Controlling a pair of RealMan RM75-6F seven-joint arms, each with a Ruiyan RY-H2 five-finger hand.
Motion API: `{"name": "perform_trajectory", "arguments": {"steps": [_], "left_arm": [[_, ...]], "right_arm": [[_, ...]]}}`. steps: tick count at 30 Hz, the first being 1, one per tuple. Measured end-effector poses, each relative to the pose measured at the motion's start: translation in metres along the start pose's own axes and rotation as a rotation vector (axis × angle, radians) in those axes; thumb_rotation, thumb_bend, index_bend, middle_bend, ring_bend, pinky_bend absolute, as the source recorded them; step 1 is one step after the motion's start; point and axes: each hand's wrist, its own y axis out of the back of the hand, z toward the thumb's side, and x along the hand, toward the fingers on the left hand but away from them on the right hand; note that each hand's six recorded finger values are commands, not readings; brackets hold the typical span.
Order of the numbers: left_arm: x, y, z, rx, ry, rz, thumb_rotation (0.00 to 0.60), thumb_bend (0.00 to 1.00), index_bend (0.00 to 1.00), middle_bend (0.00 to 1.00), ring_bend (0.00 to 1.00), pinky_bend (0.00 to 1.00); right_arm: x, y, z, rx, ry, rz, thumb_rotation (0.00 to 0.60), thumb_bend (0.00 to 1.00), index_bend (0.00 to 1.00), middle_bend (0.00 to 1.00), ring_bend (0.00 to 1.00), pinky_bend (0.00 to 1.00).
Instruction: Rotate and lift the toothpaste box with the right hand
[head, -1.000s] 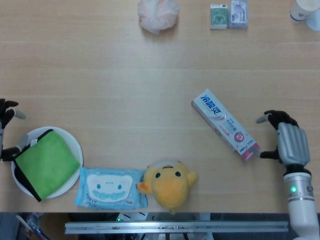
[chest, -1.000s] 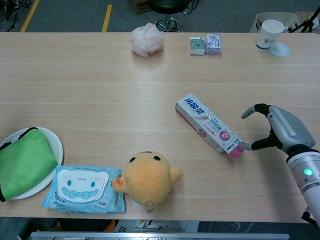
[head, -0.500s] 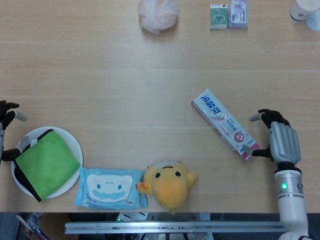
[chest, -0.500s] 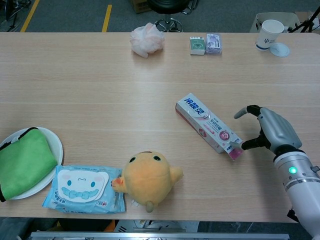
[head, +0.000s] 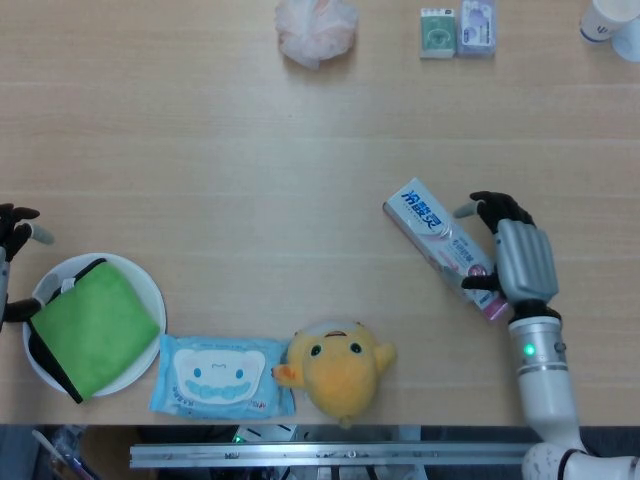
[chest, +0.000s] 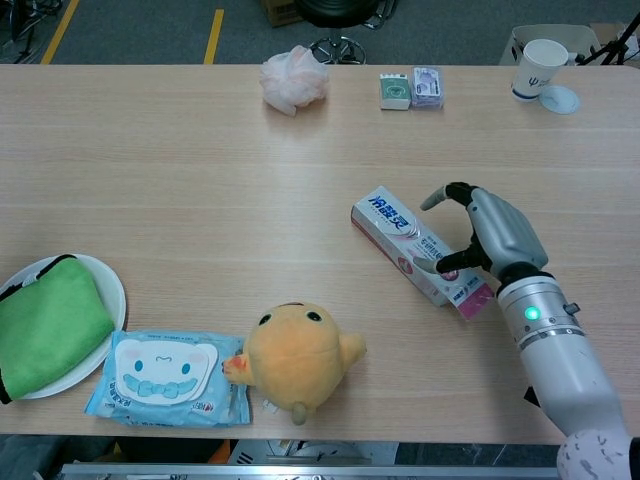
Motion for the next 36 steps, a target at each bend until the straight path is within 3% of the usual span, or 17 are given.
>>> {"name": "perform_trajectory", "arguments": {"steps": [9,23,36], "left_arm": [[-0.003,0.002,-0.003,-0.007,0.006,0.005,0.6,0.26,0.4,0.25,0.17,0.41],[-0.003,0.001,-0.001,-0.008,0.002,0.008,0.6,0.26,0.4,0.25,0.17,0.41],[-0.004,-0.001,-0.002,-0.01,0.009,0.002,0.6,0.26,0.4,0.25,0.17,0.41]], "right_arm": [[-0.001,-0.013,0.012,0.038,0.04,0.046,0.6,0.0,0.34,0.22,0.13,0.21],[0.003,-0.018,-0.006,0.13,0.022,0.089,0.6,0.0,0.34,0.22,0.13,0.2],[-0.003,0.003,-0.027,0.172,-0.024,0.03,0.6,0.0,0.34,0.22,0.13,0.2]]}}
